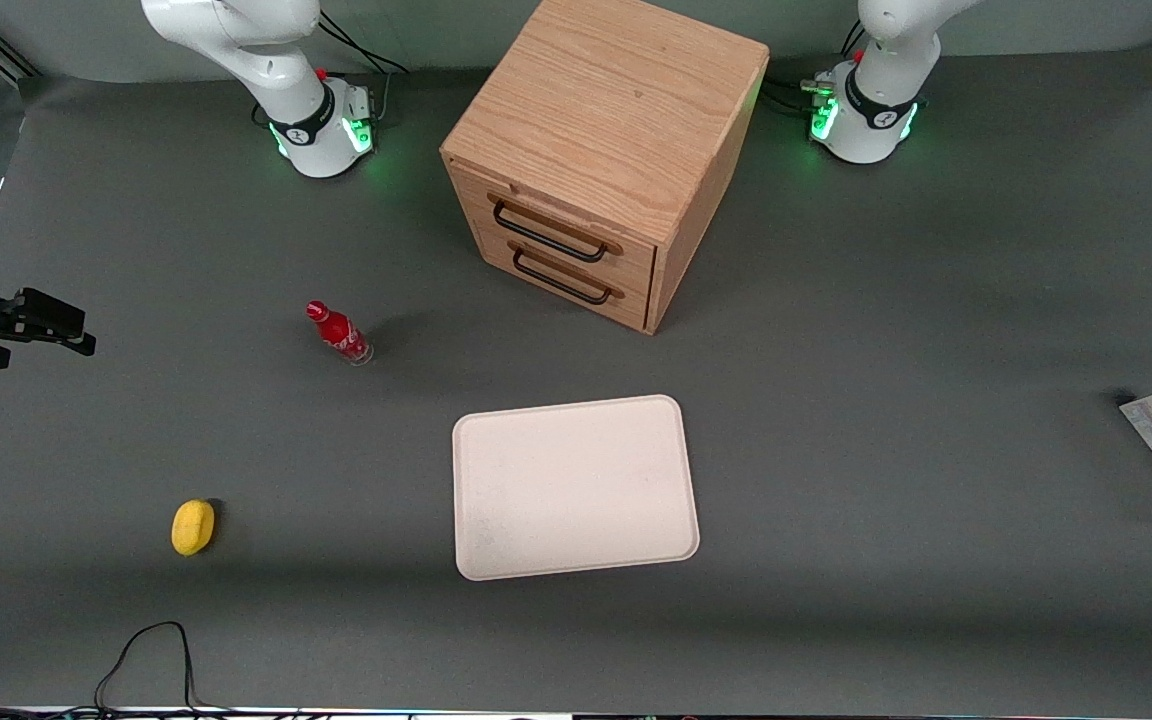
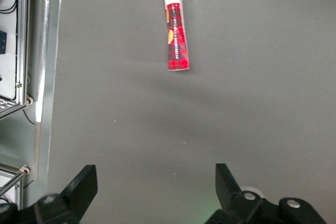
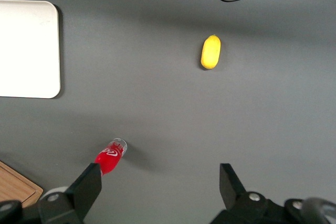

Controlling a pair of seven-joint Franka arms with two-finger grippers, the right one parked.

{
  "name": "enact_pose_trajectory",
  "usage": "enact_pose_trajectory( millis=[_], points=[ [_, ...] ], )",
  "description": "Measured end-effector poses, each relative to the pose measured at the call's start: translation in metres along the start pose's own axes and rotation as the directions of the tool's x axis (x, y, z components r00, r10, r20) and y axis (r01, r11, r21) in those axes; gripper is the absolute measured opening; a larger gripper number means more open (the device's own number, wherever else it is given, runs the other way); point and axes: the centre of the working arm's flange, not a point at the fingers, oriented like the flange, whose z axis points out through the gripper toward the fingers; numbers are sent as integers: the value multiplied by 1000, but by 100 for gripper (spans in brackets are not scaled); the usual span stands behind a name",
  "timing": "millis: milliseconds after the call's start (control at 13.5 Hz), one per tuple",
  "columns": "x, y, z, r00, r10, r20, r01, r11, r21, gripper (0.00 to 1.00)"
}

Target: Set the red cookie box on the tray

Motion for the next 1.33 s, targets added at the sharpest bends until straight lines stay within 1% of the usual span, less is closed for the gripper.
enact_pose_trajectory(
  millis=[296,444,519,667,815,889,1037,1111,1185,1259,1333],
  points=[
    [16,-3,17,1000,5,16,-5,1000,-3,100],
    [16,-7,19,1000,4,18,-3,1000,-3,100],
    [19,-11,23,1000,0,11,0,1000,-3,100],
    [38,-17,47,1000,0,-22,0,1000,4,100],
    [69,-18,90,998,10,-56,-10,1000,11,100],
    [86,-18,115,997,17,-80,-16,1000,16,100],
    [115,-14,159,989,32,-142,-28,999,28,100],
    [127,-10,177,984,41,-176,-36,999,33,100],
    [137,-6,191,979,49,-200,-43,998,35,100],
    [144,-2,205,975,55,-217,-48,998,36,100],
    [149,0,216,973,58,-222,-51,998,35,100]
  ],
)
